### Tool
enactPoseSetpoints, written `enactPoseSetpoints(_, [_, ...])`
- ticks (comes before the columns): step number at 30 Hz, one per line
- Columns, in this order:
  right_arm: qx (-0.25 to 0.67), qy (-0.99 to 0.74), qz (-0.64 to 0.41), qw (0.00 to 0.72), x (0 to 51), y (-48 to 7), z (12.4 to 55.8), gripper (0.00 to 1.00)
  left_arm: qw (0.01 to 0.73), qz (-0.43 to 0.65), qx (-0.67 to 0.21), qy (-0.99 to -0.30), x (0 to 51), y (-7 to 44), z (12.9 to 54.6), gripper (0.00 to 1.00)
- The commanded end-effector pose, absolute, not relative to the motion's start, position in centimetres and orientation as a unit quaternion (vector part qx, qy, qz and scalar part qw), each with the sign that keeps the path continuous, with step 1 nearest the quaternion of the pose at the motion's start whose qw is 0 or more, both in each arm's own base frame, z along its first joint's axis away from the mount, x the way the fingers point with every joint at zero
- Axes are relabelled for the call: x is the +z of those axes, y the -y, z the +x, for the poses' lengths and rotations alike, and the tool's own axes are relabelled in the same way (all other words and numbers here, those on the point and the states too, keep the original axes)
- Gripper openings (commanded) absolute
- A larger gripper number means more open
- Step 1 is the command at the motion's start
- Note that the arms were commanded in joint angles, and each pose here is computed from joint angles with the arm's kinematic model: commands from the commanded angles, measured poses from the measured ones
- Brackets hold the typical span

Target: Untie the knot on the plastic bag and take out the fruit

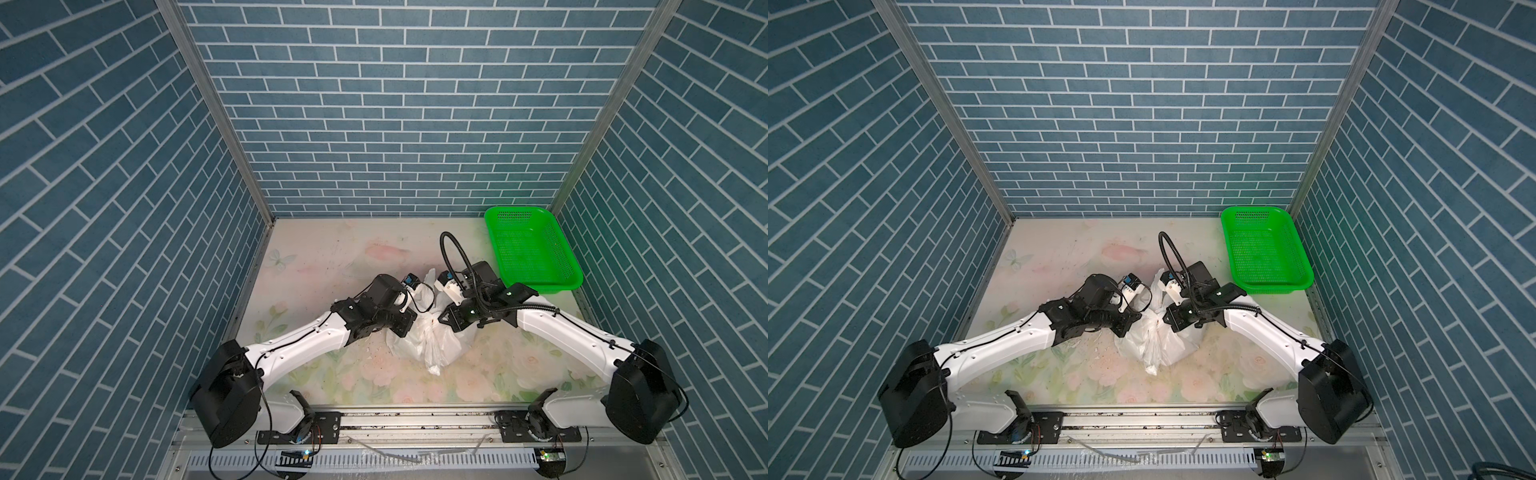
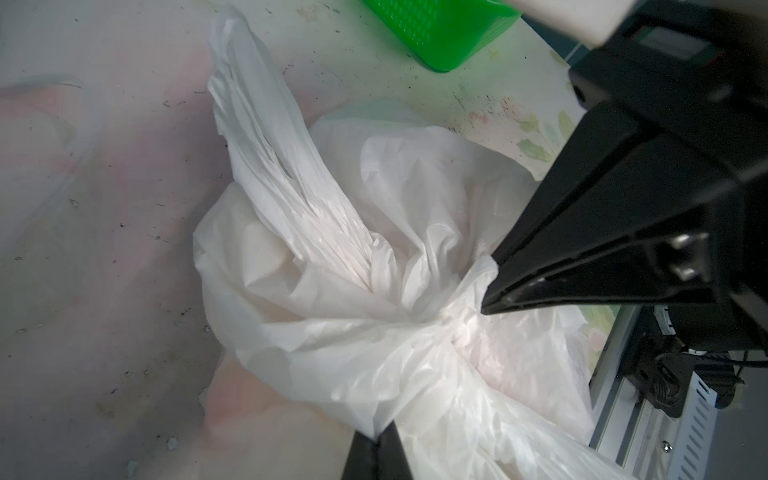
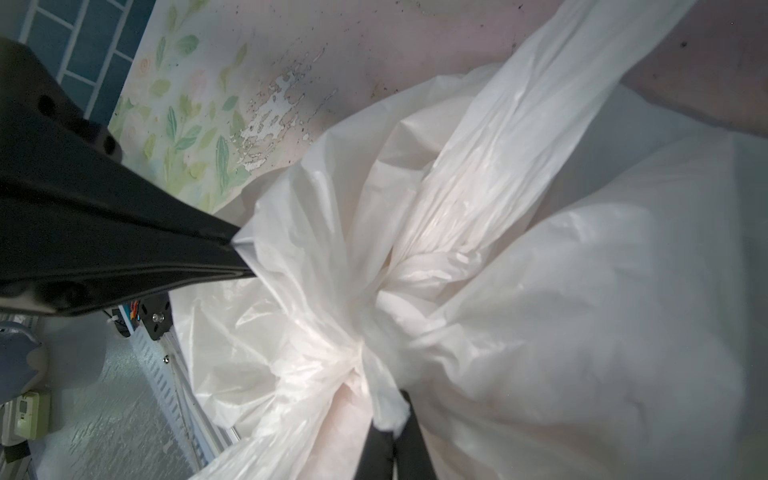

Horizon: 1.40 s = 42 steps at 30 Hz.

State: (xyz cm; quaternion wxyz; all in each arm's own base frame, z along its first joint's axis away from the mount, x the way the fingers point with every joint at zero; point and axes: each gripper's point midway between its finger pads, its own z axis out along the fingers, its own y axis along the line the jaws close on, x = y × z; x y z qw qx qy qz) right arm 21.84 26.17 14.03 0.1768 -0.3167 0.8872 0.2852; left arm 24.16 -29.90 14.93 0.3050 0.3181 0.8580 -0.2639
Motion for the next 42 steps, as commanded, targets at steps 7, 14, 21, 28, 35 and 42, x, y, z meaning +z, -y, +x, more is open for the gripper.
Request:
enactPoseSetpoints(7, [0.256, -0.883, -0.292, 0.263, 18.4, -23.8, 25.3, 0.0, 0.363, 0.298, -0.187, -0.863, 16.7, 25.9, 26.4, 0.0])
enactPoseSetpoints(14, [0.259, -0.899, -0.202, 0.289, 18.7, -19.7, 27.7, 0.0, 0.384, 0.26, -0.165, -0.87, 17.4, 22.6, 27.8, 0.0])
enactPoseSetpoints(21, [0.241, -0.927, -0.037, 0.283, 15.2, -13.7, 28.8, 0.0, 0.382, 0.205, -0.149, -0.889, 15.4, 19.3, 27.9, 0.0])
enactPoseSetpoints(28, [0.183, -0.943, 0.082, 0.266, 12.5, -9.5, 28.3, 0.0, 0.364, 0.16, -0.133, -0.908, 11.8, 16.6, 26.8, 0.0])
enactPoseSetpoints(35, [0.219, -0.937, -0.047, 0.268, 15.0, -12.8, 28.1, 0.06, 0.371, 0.179, -0.17, -0.895, 13.4, 18.3, 27.2, 0.0])
enactPoseSetpoints(42, [0.224, -0.907, -0.181, 0.308, 19.8, -15.0, 28.2, 0.6, 0.388, 0.217, -0.191, -0.875, 15.9, 20.4, 27.8, 0.0])
